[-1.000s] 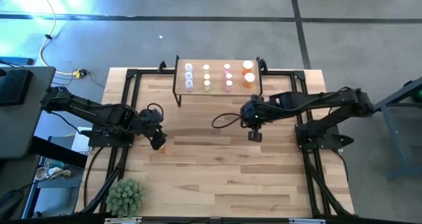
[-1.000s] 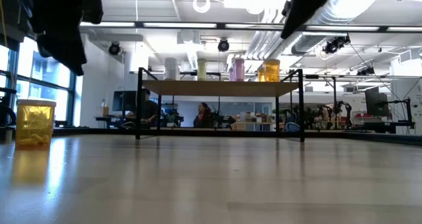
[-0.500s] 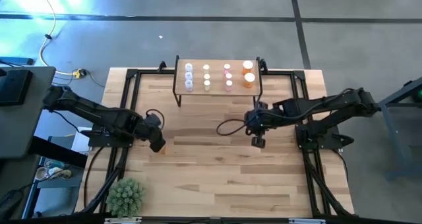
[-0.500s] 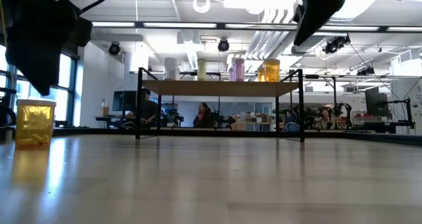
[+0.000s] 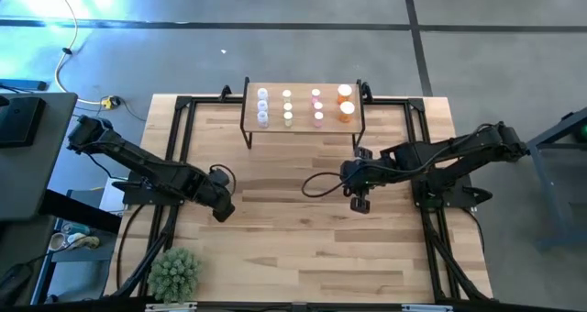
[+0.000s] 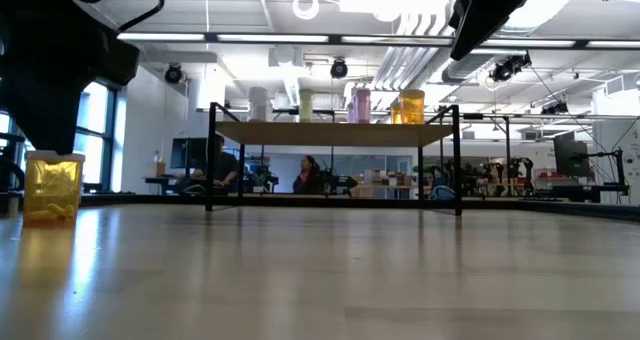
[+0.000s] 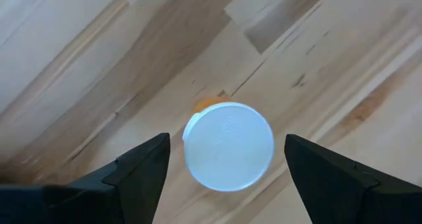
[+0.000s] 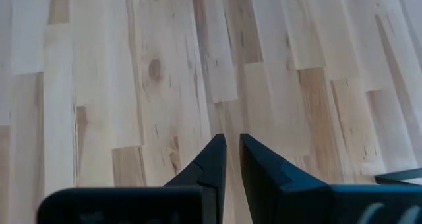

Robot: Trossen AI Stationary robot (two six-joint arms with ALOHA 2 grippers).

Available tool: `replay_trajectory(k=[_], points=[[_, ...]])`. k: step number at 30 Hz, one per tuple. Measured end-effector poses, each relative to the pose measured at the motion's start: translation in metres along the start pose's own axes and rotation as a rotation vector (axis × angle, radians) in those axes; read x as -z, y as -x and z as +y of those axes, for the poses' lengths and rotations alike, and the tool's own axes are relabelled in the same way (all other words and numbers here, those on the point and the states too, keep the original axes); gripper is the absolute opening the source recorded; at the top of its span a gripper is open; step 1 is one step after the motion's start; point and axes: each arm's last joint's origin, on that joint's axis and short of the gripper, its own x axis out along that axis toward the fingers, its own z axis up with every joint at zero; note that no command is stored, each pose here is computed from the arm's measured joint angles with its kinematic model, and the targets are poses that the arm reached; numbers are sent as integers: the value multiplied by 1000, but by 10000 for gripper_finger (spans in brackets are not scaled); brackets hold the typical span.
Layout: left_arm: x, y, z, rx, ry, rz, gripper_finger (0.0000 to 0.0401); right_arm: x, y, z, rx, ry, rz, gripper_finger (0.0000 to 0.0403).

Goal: Pick and place medicine bottles onto shelf by color
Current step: Put the orange pill bottle on the shelf aligned with the orange pill bottle

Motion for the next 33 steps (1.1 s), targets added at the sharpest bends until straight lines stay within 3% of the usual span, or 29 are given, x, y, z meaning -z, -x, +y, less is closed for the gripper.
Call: replay_trajectory(k=[10,25,33], points=[[-1,-15,-9,-43,12,17,280,-2,0,1,-9,-2,-25,34],[0,-18,-10,-43,12,54,200,-3,0,2,-10,-2,-28,34],[-8,-13,-21,54,-10,10,206,-3,0,1,-10,-1,-28,34]])
